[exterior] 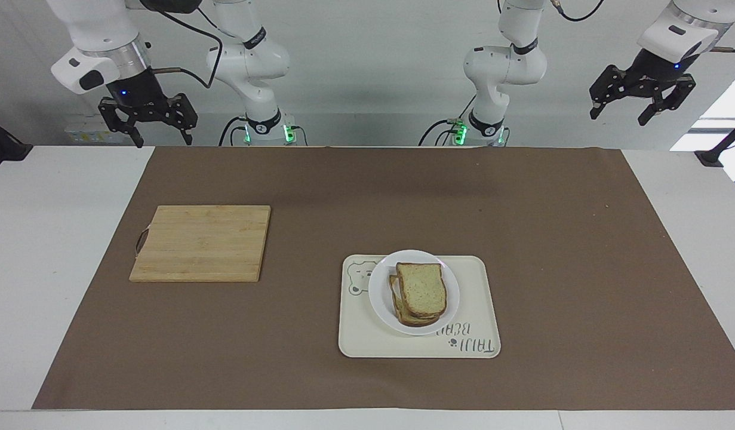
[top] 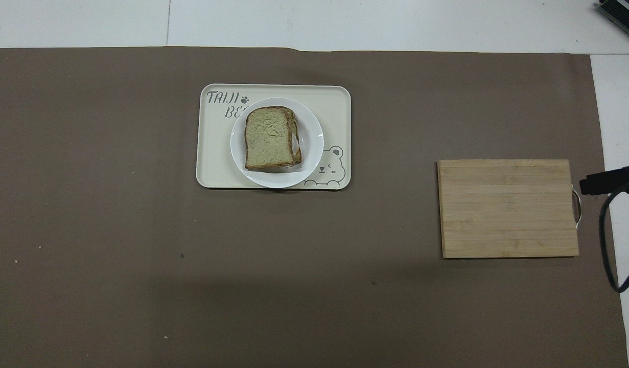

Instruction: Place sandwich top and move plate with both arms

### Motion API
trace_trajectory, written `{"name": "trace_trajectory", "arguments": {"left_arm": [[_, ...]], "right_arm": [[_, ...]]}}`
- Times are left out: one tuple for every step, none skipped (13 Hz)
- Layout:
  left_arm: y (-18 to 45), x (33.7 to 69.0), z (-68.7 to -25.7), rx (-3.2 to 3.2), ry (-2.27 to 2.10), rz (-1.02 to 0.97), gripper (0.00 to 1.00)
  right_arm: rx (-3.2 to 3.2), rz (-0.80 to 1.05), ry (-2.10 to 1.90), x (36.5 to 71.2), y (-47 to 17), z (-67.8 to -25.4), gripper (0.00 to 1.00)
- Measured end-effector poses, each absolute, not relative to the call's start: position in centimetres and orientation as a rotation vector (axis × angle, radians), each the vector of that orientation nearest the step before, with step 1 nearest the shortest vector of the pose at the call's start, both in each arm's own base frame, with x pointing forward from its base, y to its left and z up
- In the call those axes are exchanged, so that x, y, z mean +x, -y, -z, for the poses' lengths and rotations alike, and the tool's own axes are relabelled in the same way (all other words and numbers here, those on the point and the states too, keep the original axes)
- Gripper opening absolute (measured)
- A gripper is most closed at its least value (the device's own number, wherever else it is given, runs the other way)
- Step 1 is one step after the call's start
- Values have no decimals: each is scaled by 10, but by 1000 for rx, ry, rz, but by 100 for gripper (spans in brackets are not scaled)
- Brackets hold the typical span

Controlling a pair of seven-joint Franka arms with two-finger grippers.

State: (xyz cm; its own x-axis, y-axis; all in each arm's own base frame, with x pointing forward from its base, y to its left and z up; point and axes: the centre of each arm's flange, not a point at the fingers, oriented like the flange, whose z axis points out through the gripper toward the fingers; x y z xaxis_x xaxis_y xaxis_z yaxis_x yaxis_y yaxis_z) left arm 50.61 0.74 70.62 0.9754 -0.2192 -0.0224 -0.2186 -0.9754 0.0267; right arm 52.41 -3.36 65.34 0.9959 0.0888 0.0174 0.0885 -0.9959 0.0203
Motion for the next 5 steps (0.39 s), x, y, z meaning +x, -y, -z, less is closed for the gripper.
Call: {"name": "trace_trajectory", "arguments": {"left_arm": [[-7, 506, -707, 3099, 341, 35, 100], [-7, 506, -708, 3100, 336, 32, 100], [-7, 506, -709, 3102, 321, 29, 100], [-7, 506, -709, 3104, 300, 29, 100], [-6, 506, -709, 3106, 287, 28, 100]], "right_arm": [[3119, -28, -139, 524, 34, -653, 100], [3119, -28, -139, 524, 34, -653, 100], [3119, -28, -139, 524, 34, -653, 100], [3119, -28, -139, 524, 34, -653, 100], [3119, -28, -139, 524, 34, -653, 100]]}}
